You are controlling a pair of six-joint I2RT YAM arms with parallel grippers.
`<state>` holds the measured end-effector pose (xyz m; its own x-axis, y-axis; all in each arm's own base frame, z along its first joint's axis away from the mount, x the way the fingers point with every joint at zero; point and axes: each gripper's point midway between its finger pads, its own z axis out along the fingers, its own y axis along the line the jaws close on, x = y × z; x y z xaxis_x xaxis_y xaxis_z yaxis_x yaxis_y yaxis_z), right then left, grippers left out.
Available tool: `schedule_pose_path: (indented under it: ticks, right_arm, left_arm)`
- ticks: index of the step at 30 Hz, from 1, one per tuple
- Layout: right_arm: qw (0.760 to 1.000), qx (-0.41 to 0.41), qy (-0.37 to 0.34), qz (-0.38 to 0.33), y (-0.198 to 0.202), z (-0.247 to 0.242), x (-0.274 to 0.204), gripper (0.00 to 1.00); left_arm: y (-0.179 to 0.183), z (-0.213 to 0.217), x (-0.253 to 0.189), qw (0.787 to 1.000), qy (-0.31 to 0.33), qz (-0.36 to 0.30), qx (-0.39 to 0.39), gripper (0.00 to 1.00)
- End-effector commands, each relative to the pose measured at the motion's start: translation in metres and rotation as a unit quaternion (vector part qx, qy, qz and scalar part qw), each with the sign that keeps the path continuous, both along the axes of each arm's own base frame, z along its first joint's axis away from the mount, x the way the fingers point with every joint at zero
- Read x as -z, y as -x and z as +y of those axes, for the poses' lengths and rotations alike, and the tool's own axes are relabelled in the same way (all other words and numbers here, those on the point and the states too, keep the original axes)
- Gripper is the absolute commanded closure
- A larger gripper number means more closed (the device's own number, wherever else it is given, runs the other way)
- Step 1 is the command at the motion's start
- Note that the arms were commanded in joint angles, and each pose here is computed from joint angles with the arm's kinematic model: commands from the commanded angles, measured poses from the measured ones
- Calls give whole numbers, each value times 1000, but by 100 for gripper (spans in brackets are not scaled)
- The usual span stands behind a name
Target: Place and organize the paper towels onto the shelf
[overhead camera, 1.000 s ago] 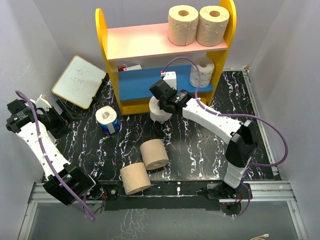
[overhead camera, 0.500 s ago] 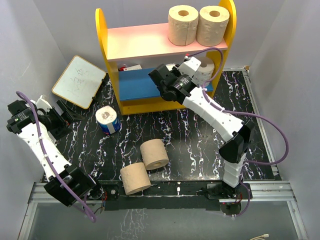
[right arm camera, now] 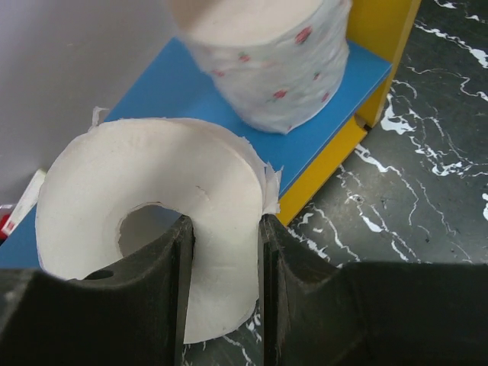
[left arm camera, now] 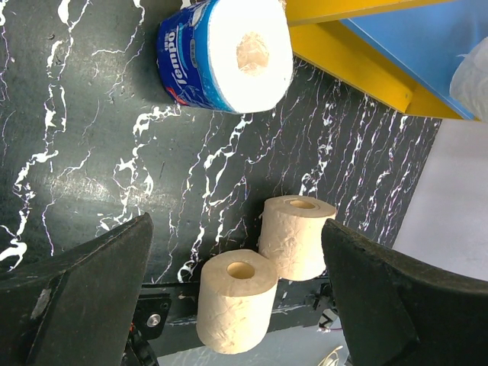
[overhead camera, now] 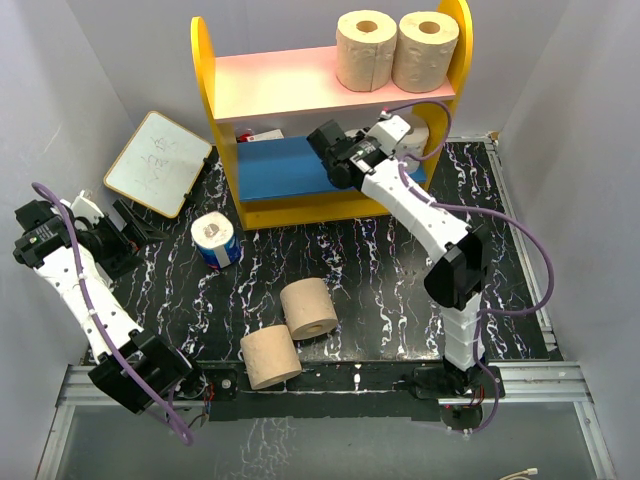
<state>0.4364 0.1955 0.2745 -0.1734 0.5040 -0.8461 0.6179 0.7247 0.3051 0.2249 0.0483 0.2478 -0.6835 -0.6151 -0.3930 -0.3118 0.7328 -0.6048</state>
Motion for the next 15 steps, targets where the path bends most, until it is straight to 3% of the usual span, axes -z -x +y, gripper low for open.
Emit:
schedule_pose_path:
  ticks: [1, 12, 15]
  right_arm:
    - [997, 37, -58, -36, -28, -35, -27, 99]
    - [995, 13, -99, -19, -49, -50, -19, 98]
    - [995, 7, -100, -16, -49, -49, -18, 90]
  left_arm:
    - [3, -4, -1, 1000, 7, -2, -1, 10]
    - [3, -4, -1, 1000, 8, -3, 0, 10]
    - [3, -4, -1, 1000, 9, -3, 0, 10]
